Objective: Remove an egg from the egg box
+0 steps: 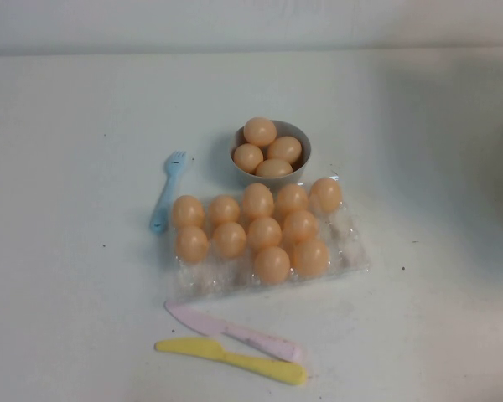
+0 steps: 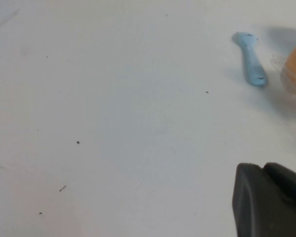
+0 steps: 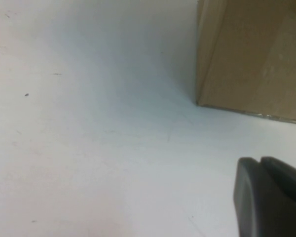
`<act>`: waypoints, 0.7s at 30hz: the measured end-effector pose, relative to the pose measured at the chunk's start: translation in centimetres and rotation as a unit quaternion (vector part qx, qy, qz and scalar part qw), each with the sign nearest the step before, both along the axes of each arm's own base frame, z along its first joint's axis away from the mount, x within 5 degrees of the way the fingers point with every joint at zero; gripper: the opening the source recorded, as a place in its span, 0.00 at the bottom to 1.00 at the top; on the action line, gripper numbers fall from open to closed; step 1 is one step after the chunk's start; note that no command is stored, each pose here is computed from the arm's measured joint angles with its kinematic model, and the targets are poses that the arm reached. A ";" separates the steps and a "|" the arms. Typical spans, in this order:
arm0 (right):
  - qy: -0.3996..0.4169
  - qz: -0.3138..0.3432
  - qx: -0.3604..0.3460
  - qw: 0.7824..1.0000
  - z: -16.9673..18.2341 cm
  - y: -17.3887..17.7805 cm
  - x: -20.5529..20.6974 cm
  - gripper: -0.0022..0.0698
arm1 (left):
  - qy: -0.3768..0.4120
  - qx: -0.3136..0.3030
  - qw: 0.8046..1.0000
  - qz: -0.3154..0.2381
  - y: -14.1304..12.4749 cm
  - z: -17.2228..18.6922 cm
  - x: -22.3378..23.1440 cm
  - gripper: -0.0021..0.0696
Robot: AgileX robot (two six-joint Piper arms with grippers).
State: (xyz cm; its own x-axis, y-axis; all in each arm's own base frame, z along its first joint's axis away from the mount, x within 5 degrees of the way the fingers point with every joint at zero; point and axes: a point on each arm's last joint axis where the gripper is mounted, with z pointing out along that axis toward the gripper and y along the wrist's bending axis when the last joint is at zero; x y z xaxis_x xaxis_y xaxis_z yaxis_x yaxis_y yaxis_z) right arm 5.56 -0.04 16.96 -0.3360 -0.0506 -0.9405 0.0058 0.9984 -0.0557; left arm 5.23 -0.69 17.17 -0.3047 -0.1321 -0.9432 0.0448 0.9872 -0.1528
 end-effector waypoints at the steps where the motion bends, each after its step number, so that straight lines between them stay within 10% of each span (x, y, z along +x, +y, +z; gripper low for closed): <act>1: 0.000 0.004 0.000 1.000 0.0 0.0 0.0 0.01 | 0.000 0.003 1.000 -0.001 0.0 0.0 0.0 0.02; 21: 0.001 0.011 -0.015 1.000 0.0 0.0 0.0 0.01 | 0.000 0.003 1.000 -0.001 0.0 0.0 0.0 0.02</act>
State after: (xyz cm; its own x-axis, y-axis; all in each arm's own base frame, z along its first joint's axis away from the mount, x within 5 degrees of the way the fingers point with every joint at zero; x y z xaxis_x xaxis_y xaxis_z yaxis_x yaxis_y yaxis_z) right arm 5.56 0.00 16.95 -0.3362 -0.0856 -0.9379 -0.0171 0.9963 -0.0848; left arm 5.23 -0.69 17.17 -0.3045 -0.1269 -0.9440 0.0464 0.9879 -0.1478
